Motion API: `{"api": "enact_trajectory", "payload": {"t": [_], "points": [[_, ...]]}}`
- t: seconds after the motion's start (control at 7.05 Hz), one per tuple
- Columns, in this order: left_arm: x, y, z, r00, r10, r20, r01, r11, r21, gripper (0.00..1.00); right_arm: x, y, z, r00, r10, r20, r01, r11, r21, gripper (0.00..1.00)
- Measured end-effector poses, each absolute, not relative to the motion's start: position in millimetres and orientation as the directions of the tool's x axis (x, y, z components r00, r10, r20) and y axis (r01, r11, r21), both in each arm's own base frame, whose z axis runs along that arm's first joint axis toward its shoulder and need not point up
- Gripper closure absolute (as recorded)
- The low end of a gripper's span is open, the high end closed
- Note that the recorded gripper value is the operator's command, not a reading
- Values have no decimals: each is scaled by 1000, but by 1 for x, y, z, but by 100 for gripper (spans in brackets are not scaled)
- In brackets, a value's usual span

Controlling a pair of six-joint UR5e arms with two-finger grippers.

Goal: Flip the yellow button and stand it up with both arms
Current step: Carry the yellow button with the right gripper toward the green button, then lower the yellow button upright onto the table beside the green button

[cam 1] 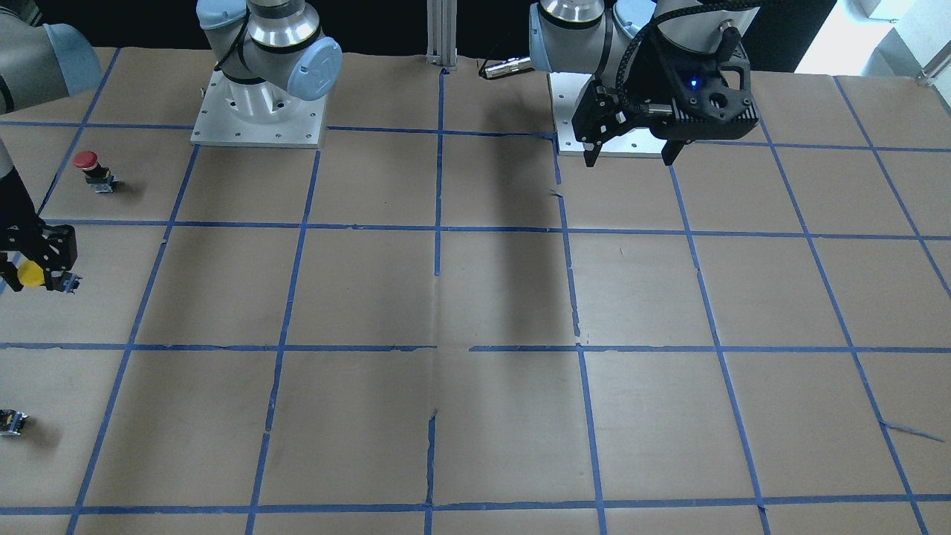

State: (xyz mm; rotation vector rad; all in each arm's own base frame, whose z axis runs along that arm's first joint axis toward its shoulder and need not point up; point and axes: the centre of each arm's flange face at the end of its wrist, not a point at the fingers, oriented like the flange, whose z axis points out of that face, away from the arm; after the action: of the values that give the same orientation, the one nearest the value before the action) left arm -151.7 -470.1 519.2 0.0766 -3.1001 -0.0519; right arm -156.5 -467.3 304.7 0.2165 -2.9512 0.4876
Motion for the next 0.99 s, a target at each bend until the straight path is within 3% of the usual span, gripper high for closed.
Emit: {"api": "enact_trajectory", "payload": {"t": [0.99], "points": [[-138, -472, 519, -999, 7, 54, 9, 999, 33, 0, -198, -453, 242, -963, -107, 246, -204, 887, -414, 85]]}}
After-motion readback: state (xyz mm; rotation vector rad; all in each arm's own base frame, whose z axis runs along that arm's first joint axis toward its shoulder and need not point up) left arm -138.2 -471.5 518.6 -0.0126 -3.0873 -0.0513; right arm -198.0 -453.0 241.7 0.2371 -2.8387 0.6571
